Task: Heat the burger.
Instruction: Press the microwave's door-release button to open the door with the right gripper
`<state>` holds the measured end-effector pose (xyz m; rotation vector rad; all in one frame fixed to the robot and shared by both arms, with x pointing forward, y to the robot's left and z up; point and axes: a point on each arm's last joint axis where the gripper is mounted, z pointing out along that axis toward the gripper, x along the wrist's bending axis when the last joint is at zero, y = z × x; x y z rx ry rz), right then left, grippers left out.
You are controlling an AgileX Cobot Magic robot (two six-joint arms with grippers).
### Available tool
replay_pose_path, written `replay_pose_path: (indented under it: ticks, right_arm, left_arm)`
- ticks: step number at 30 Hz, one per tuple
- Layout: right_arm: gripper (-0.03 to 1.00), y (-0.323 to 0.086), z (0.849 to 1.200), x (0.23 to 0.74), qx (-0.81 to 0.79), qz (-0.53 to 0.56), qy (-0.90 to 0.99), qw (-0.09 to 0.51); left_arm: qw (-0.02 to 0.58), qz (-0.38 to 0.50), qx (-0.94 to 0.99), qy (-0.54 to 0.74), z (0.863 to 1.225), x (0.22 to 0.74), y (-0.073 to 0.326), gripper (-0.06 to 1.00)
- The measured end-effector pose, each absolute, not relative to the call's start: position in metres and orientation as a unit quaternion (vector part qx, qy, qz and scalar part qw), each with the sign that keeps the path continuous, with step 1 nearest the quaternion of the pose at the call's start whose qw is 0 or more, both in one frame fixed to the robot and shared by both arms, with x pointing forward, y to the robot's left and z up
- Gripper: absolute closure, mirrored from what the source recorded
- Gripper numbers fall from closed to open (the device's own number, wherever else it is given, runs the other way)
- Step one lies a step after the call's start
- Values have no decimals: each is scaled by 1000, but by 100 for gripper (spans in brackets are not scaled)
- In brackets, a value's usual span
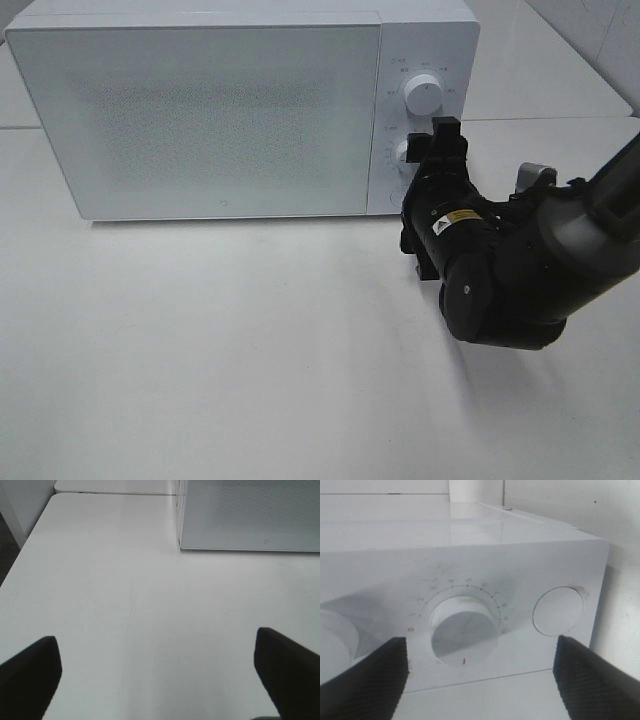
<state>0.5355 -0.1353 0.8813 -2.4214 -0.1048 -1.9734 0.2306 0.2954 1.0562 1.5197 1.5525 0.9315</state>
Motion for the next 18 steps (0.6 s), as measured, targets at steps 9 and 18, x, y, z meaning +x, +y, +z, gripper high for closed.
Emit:
replay_pose_path:
  ticks: [9, 18]
  right_arm:
    - [20, -142, 901, 511, -755, -638, -149, -8]
    - [20, -141, 917, 501, -748, -577, -323, -57]
  left_arm:
    - [379, 365, 595, 608, 1056, 231, 295, -5]
    - [379, 365, 595, 608, 1056, 231, 295, -5]
